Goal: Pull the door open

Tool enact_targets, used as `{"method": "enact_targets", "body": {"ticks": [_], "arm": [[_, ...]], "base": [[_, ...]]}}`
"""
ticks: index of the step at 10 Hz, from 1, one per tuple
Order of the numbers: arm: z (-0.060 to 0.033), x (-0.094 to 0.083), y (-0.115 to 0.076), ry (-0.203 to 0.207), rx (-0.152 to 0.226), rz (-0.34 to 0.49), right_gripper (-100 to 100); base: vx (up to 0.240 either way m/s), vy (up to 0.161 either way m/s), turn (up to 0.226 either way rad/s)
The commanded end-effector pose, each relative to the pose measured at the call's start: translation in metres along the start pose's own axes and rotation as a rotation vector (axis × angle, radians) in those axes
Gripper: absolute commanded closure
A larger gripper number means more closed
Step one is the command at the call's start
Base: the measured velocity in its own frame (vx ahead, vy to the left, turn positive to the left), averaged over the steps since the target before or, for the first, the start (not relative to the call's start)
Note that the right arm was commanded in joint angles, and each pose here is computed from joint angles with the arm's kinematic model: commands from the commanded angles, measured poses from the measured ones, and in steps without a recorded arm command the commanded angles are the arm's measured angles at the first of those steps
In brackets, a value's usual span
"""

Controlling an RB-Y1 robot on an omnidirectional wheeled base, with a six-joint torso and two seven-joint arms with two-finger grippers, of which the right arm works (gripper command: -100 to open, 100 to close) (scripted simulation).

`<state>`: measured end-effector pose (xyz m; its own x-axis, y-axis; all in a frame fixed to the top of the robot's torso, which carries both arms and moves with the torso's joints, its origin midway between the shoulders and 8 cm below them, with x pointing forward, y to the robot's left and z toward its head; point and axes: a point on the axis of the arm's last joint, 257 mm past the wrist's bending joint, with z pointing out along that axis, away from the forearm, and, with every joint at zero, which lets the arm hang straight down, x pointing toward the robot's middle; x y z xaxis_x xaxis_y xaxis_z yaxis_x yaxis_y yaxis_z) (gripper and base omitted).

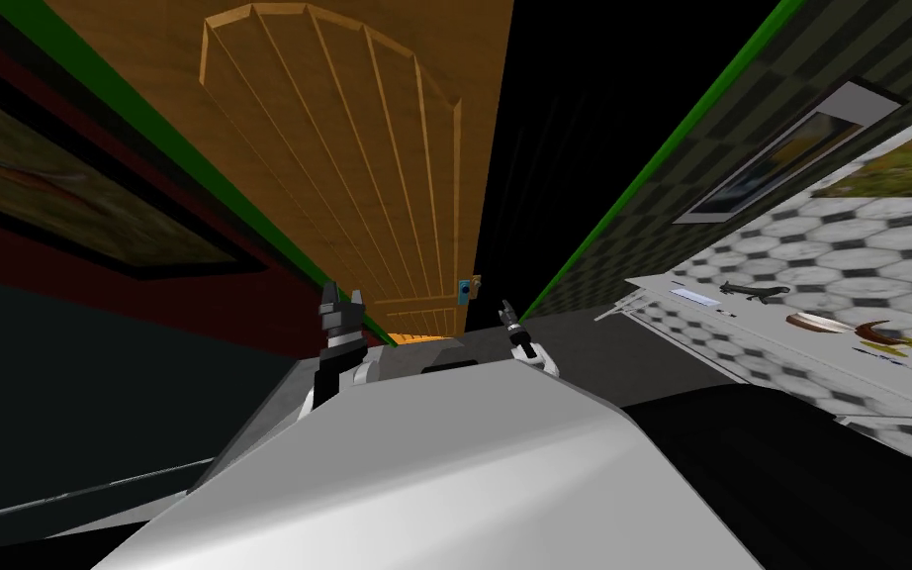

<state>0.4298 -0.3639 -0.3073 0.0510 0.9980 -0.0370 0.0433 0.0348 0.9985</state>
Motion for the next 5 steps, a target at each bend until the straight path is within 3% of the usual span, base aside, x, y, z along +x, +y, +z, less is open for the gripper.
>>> {"method": "enact_targets", "body": {"ticks": [1,5], "arm": [[-0.0043,-0.02,-0.006,-0.034,0.013,-0.012,-100],[-0.01,-0.067,-0.012,-0.118,0.039,-0.035,-100]], "base": [[-0.072,-0.051,0.021],[-0.027,-0.016,0.042]]}}
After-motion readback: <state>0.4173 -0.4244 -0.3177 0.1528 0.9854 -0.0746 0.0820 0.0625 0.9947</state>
